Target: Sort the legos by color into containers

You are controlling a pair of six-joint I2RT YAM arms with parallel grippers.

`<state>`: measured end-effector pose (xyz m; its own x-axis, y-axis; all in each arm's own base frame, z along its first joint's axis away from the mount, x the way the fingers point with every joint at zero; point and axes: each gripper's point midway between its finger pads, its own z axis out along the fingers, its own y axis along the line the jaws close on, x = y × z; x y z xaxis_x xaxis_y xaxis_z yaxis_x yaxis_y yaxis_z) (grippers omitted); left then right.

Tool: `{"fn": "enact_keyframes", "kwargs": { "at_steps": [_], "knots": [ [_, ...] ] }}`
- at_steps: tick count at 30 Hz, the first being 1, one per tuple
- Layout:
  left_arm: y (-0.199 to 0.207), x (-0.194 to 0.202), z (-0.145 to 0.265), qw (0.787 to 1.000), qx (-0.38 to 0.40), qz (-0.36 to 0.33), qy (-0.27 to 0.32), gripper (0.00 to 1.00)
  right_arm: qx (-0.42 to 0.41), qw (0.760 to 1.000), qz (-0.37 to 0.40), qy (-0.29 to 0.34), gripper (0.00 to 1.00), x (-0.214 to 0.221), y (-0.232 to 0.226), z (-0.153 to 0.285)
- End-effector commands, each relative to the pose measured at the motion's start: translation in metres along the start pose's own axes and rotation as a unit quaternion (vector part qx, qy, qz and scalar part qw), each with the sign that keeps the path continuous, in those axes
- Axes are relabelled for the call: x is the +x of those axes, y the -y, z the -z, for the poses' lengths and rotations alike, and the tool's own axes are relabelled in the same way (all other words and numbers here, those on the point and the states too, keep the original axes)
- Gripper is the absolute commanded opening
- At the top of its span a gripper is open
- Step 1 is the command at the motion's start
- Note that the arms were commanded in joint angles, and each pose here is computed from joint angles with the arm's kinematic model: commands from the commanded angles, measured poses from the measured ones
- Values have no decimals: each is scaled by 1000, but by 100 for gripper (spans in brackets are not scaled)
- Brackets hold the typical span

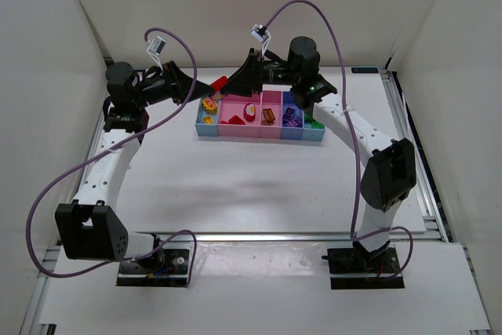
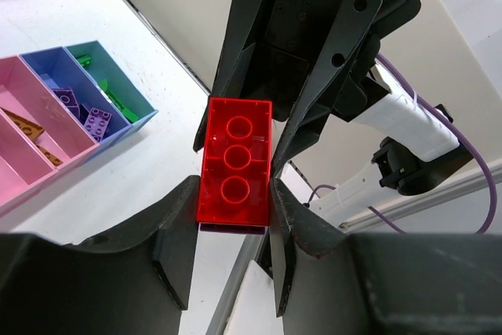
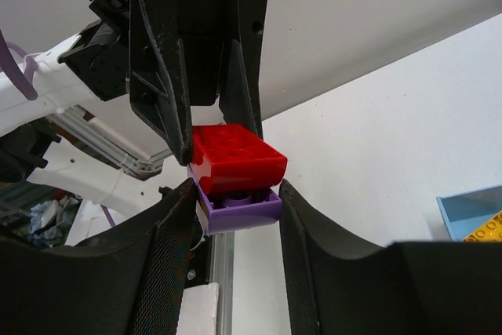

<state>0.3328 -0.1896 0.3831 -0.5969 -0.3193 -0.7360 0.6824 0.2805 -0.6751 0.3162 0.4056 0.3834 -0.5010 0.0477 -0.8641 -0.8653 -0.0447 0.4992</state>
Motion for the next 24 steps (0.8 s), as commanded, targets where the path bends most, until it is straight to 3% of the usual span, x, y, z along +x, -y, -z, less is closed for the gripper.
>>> {"fn": "enact_keyframes", "kwargs": {
  "at_steps": [1,11,19,20,22,23,24],
  "knots": [
    [6,-13,-1,999,-14,-15,31,10,-79,995,62,-16,0,4,-49,-15],
    [14,-21,-1,999,-2,-35,41,10,-89,992,49,-79,0,59,-31,7],
    [10,-15,1,998,-8,-42,40,10,-68,991,43,-105,0,77,-23,26],
    [7,-12,2,998,-13,-41,39,10,-52,992,40,-108,13,79,-19,29],
    [2,-8,3,998,-27,-40,38,10,10,992,38,-120,27,85,-6,40],
    [-3,-4,4,998,-33,-50,36,10,34,992,39,-118,44,87,2,48],
    [-5,-2,5,997,-42,-46,34,10,53,990,73,-111,49,78,0,56]
  ]
}}
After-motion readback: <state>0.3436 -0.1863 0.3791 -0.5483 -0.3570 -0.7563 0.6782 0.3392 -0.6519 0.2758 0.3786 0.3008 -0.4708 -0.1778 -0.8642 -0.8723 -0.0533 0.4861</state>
